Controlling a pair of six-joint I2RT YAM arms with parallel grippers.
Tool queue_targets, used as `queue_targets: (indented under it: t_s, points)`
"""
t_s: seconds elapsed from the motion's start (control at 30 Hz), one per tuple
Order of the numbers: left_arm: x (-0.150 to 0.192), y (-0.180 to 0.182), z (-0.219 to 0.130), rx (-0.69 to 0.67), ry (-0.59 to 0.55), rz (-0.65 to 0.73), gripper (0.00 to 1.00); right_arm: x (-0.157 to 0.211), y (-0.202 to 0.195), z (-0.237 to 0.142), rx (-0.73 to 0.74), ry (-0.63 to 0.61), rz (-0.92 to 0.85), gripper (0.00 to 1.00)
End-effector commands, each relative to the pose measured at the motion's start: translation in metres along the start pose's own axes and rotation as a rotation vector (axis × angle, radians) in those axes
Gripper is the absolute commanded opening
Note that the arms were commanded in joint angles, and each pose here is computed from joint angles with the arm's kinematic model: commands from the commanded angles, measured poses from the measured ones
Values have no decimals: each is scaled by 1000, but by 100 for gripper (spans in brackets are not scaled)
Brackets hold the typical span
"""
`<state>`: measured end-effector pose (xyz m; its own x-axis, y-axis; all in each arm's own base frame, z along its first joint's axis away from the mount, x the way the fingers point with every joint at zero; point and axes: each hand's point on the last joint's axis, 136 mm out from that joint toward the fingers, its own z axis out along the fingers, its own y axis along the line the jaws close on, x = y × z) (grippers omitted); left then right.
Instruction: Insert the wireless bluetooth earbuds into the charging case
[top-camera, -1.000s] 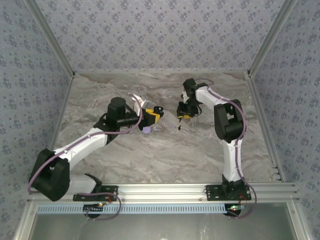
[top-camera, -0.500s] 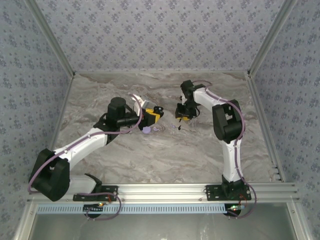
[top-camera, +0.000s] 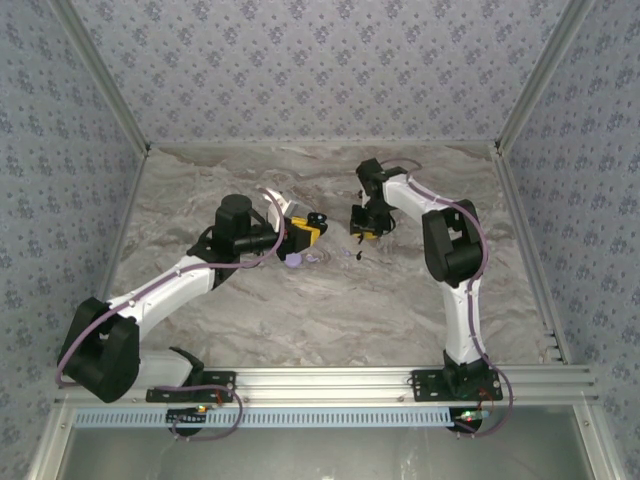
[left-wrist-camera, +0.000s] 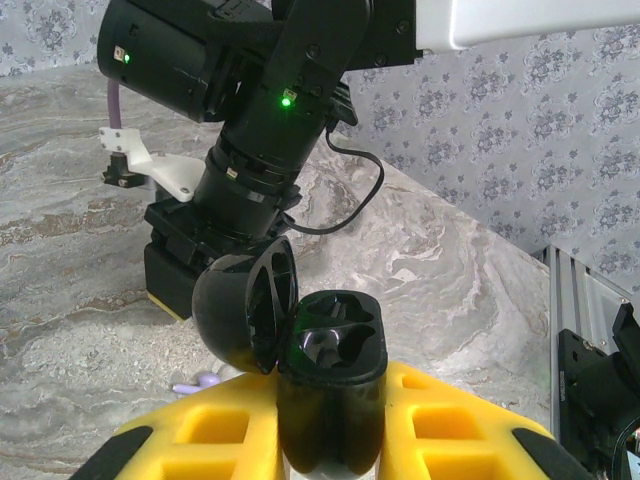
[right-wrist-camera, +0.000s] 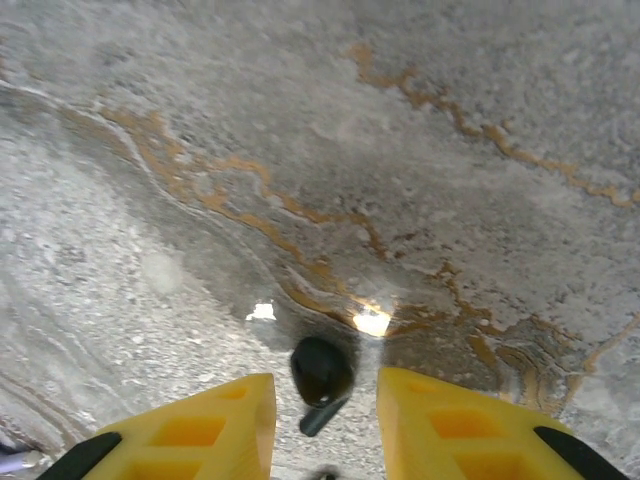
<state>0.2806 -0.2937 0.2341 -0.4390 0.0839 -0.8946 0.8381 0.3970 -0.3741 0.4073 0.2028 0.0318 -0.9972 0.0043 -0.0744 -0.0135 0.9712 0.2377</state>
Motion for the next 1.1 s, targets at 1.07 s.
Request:
queue_targets:
  t_s: [1.07]
  points:
    - [-7, -7, -3, 11, -15, 36, 22, 8, -7, 23, 155, 75, -54, 31]
